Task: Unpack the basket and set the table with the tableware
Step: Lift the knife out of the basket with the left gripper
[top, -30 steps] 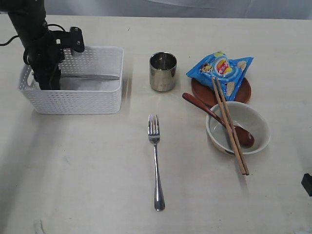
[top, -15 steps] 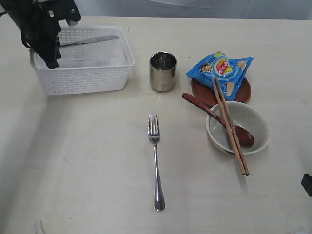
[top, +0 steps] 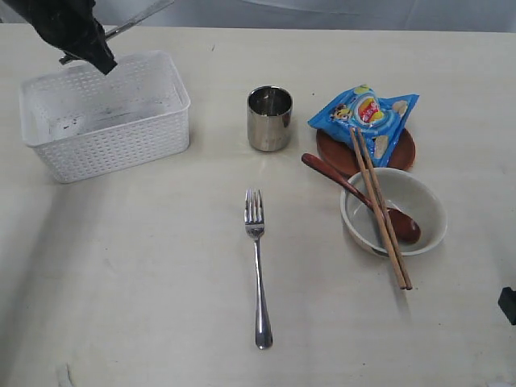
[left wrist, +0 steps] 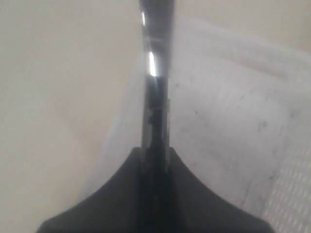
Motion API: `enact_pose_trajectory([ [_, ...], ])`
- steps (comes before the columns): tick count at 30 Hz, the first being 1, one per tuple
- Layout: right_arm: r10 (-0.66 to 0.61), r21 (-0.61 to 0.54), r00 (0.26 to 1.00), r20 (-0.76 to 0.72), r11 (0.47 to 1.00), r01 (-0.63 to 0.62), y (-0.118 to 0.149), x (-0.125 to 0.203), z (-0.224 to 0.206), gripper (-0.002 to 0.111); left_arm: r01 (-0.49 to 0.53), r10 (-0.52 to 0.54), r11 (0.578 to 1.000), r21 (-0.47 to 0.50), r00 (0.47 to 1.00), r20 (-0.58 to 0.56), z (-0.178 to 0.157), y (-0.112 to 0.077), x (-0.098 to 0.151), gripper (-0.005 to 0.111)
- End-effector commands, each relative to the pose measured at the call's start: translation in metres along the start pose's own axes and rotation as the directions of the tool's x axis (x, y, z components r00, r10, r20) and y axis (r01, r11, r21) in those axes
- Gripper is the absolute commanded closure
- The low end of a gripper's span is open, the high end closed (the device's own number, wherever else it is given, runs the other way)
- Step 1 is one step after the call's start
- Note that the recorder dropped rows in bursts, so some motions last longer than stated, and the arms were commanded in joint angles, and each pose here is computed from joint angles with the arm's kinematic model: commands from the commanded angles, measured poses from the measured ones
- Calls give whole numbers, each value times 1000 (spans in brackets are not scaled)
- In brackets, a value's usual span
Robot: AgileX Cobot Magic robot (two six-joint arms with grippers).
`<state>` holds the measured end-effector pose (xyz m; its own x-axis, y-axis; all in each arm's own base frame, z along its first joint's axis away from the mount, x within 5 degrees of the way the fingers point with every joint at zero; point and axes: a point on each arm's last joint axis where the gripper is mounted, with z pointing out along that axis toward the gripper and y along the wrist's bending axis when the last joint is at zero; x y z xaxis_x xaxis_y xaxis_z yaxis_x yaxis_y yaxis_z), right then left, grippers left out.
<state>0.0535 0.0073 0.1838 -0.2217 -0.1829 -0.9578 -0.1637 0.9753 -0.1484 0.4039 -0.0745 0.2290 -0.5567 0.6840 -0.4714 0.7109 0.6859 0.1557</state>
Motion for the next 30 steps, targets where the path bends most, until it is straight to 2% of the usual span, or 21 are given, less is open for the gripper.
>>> enact_pose_trajectory([
  [1, 2, -6, 1000, 6, 1000, -2, 0, 0, 0, 109, 77, -82, 996, 53, 992, 93, 7, 2, -3, 107],
  [6, 2, -6, 1000, 6, 1000, -2, 0, 0, 0, 109, 94, -99, 995, 40, 987, 128, 2, 4, -7, 107],
  [9, 6, -6, 1000, 6, 1000, -6, 0, 0, 0, 109, 187, -199, 979, 77, 962, 189, -9, 5, -11, 107],
  [13, 6, -6, 1000, 6, 1000, -6, 0, 0, 0, 109, 360, -413, 902, 236, 880, 236, -25, 0, -19, 107],
  [16, 6, -6, 1000, 6, 1000, -6, 0, 0, 0, 109, 422, -506, 839, 342, 837, 208, -35, -12, -19, 107],
  [18, 6, -6, 1000, 6, 1000, -6, 0, 0, 0, 109, 460, -552, 807, 370, 810, 197, -39, -23, -15, 107],
  [23, 6, -6, 1000, 6, 1000, -6, 0, 0, 0, 109, 585, -662, 739, 335, 724, 194, -55, -47, 17, 107],
  [25, 6, -6, 1000, 6, 1000, -6, 0, 0, 0, 109, 611, -683, 720, 330, 708, 180, -61, -59, 31, 107],
  [30, 6, -6, 1000, 6, 1000, -6, 0, 0, 0, 109, 676, -743, 633, 377, 668, 51, -58, -98, 72, 107],
])
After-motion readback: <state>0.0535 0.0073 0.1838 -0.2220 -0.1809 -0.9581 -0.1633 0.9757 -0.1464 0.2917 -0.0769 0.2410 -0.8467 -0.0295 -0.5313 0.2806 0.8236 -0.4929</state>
